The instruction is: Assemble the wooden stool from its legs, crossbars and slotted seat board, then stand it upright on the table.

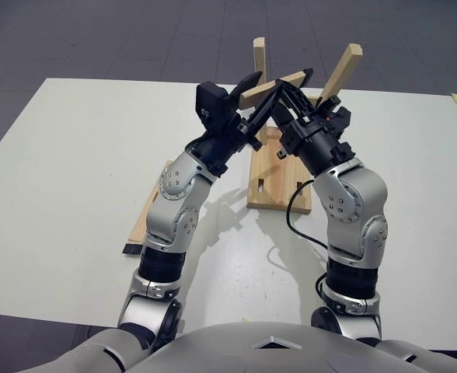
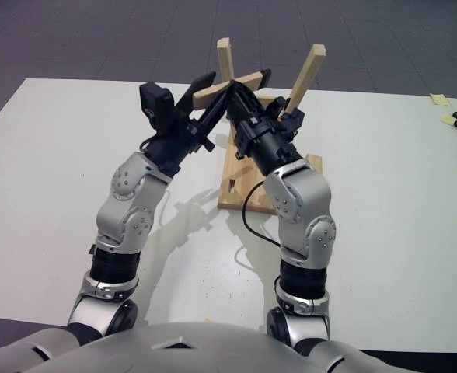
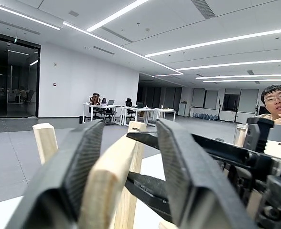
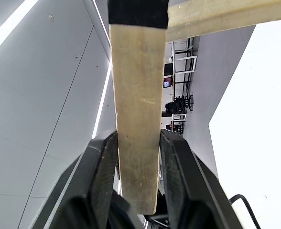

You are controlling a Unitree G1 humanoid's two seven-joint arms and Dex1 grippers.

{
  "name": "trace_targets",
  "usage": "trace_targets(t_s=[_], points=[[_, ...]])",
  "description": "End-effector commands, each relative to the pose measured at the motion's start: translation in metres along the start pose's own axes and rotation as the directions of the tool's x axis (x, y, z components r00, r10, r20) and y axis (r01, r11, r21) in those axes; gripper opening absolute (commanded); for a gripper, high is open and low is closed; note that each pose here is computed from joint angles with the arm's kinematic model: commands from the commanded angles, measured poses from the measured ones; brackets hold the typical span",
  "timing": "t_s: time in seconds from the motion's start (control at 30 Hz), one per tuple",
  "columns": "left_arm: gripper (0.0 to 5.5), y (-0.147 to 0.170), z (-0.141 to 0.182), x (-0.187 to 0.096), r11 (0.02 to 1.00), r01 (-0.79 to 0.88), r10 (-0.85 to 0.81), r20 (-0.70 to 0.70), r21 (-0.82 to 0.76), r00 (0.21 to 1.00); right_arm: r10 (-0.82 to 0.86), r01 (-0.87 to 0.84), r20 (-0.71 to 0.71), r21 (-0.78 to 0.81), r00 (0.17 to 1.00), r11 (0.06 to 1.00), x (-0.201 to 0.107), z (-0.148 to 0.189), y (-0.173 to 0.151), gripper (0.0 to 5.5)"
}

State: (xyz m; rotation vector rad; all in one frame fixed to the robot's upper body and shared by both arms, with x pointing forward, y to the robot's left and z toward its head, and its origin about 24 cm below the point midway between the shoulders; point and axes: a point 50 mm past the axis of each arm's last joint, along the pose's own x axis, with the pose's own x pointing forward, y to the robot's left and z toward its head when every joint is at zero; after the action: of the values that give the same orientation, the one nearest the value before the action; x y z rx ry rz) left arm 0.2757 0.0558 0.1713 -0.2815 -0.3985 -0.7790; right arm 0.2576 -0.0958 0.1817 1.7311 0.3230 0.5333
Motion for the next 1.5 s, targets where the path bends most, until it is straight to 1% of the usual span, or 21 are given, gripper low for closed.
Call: trace_targets(t_s=[0.03,0.17,0.37,0.4,0.47,0.77,0.8,0.83,0.87,0.9,0.93,0.97,1.0,1.03,1.07,1.13,1.17,1.2,1.27,1.37,1.5], points=[[1.26,-0.003,0.005,0.004,0.998,0.033,-0.033,-0.005,0.055,0.999,0.032,-0.027,-0.028,0.143,0.999,0.989,0.004,-0.017,-0.005,1.32],[0.61,-0.006,0.002,0.000,0.997,0.041,-0.040,-0.023,0.066,0.999,0.043,-0.039,-0.029,0.144,0.999,0.989,0.005,-0.018,-0.004,1.32],[0.55,-0.003,-0.001,-0.001,0.996,0.027,-0.024,-0.032,0.085,0.999,0.038,-0.033,-0.035,0.131,0.999,0.991,0.005,-0.018,-0.004,1.32],[0.55,-0.002,0.000,-0.001,0.996,0.023,-0.021,-0.032,0.091,0.999,0.033,-0.028,-0.037,0.121,0.999,0.992,0.004,-0.017,-0.004,1.69],[0.42,0.000,0.003,0.000,0.993,0.014,-0.012,-0.025,0.115,1.000,0.018,-0.015,-0.031,0.087,0.999,0.996,0.004,-0.011,-0.005,1.95],[0.42,0.014,0.023,0.004,0.985,-0.032,0.029,0.023,0.172,0.999,-0.028,0.027,-0.019,-0.054,0.999,0.998,-0.005,0.008,-0.009,3.30],[0.42,0.016,0.025,0.005,0.984,-0.039,0.035,0.023,0.172,0.999,-0.039,0.037,-0.017,-0.116,0.999,0.993,-0.007,0.010,-0.010,3.51],[0.42,0.018,0.028,0.005,0.987,-0.051,0.048,0.024,0.155,0.999,-0.040,0.037,-0.006,-0.252,0.999,0.967,-0.010,0.015,-0.008,3.58],[0.42,0.021,0.032,0.004,0.989,-0.062,0.060,0.017,0.138,0.998,-0.031,0.025,-0.006,-0.420,1.000,0.907,-0.013,0.019,-0.005,3.74],[0.42,0.024,0.035,0.003,0.989,-0.069,0.070,0.000,0.131,0.998,-0.023,0.013,-0.010,-0.607,1.000,0.795,-0.016,0.022,0.000,3.90],[0.42,0.028,0.039,0.001,0.988,-0.077,0.081,-0.022,0.132,0.996,-0.014,-0.009,-0.022,-0.787,1.000,0.616,-0.018,0.025,0.004,4.09],[0.42,0.033,0.043,-0.002,0.988,-0.084,0.092,-0.058,0.129,0.994,0.006,-0.045,-0.046,-0.940,0.999,0.338,-0.021,0.028,0.010,4.21],[0.42,0.037,0.048,-0.004,0.987,-0.085,0.098,-0.088,0.135,0.991,0.014,-0.083,-0.083,-0.995,0.996,0.063,-0.022,0.031,0.013,4.44],[0.42,0.039,0.053,-0.006,0.988,-0.086,0.102,-0.120,0.124,0.988,0.025,-0.120,-0.126,-0.976,0.992,-0.182,-0.023,0.033,0.016,4.57],[0.42,0.041,0.060,-0.006,0.990,-0.075,0.092,-0.144,0.120,0.985,0.039,-0.132,-0.163,-0.896,0.986,-0.424,-0.022,0.036,0.021,4.79],[0.42,0.041,0.070,-0.003,0.995,-0.041,0.058,-0.195,0.090,0.979,0.032,-0.142,-0.248,-0.648,0.968,-0.748,-0.018,0.038,0.025,5.12],[0.42,0.039,0.074,-0.001,0.998,-0.021,0.035,-0.216,0.065,0.976,0.009,-0.148,-0.290,-0.513,0.957,-0.846,-0.016,0.036,0.025,5.28],[0.42,0.038,0.076,0.002,0.999,-0.003,0.012,-0.239,0.039,0.971,-0.016,-0.150,-0.321,-0.398,0.947,-0.905,-0.015,0.035,0.024,5.39],[0.42,0.032,0.078,0.007,0.999,0.046,-0.045,-0.272,-0.002,0.961,-0.080,-0.184,-0.376,-0.248,0.923,-0.951,-0.013,0.032,0.019,5.40],[0.42,0.023,0.076,0.009,0.995,0.100,-0.103,-0.310,-0.023,0.945,-0.185,-0.257,-0.448,-0.106,0.875,-0.961,-0.011,0.029,0.008,5.40],[0.42,0.019,0.079,0.010,0.991,0.122,-0.131,-0.328,-0.047,0.936,-0.289,-0.342,-0.528,-0.002,0.798,-0.940,-0.014,0.024,-0.002,5.40]])
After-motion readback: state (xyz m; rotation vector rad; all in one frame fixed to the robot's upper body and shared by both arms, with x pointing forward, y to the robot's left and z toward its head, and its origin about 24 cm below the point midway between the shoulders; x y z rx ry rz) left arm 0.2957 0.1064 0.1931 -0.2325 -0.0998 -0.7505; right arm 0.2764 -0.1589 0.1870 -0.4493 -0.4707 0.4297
